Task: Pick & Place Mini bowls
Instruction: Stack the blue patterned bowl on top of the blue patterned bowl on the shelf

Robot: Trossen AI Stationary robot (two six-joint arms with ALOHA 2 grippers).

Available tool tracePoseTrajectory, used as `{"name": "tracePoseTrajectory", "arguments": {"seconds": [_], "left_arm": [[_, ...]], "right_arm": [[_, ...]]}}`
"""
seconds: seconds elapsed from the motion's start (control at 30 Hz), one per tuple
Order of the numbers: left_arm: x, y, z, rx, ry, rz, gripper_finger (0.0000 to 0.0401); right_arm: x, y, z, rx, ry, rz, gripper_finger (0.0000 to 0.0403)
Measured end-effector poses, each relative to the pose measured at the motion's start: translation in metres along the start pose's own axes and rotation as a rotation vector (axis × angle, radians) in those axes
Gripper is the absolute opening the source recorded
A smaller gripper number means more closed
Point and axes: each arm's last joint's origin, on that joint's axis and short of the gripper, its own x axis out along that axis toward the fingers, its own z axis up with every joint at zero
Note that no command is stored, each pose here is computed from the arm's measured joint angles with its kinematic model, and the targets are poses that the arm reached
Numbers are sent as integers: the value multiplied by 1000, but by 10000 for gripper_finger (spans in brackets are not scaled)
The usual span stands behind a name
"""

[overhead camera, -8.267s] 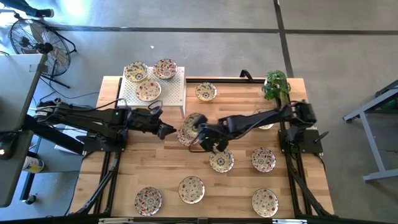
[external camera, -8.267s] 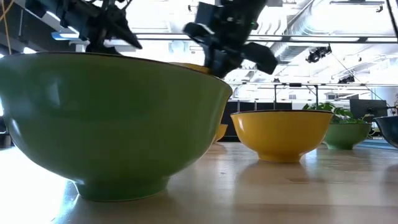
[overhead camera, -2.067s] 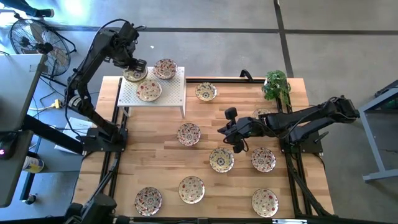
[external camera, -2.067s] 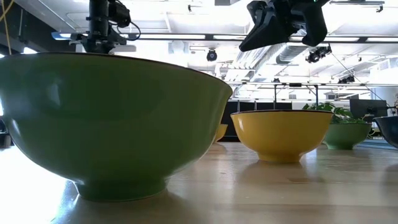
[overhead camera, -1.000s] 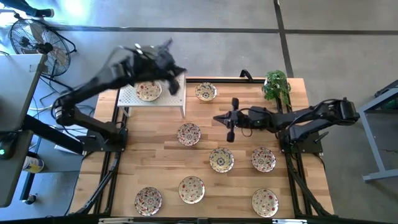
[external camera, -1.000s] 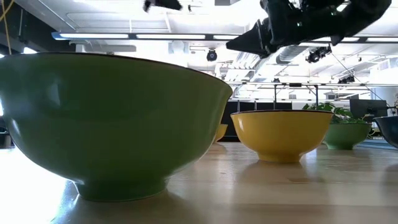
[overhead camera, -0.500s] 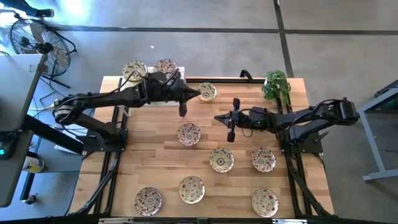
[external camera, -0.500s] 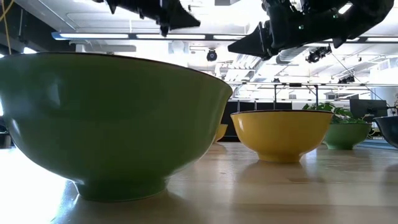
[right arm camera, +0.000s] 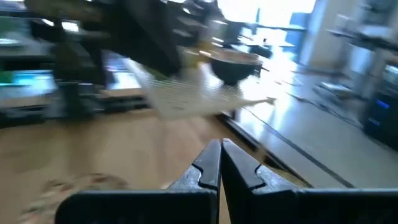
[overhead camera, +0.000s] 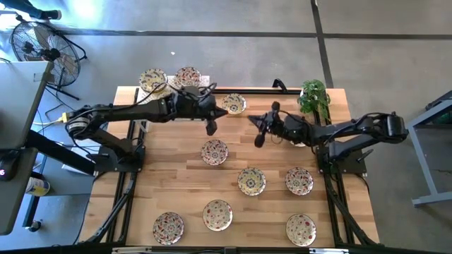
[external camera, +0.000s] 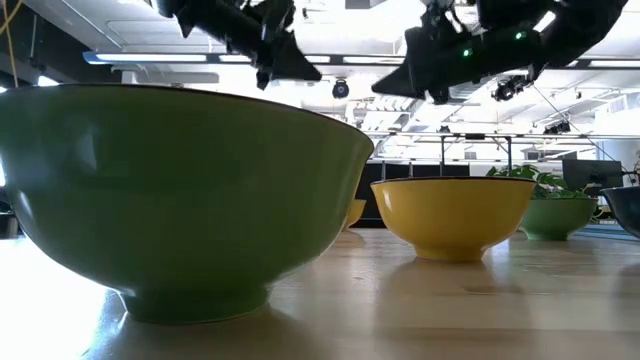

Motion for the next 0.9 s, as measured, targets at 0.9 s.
{"name": "tracePoseTrajectory", "arguments": {"seconds": [0.9], "left_arm": [[-47, -17, -1, -153, 153, -6, 1]], "right_arm": [[-5, -31, -51, 526, 602, 76, 56]]}}
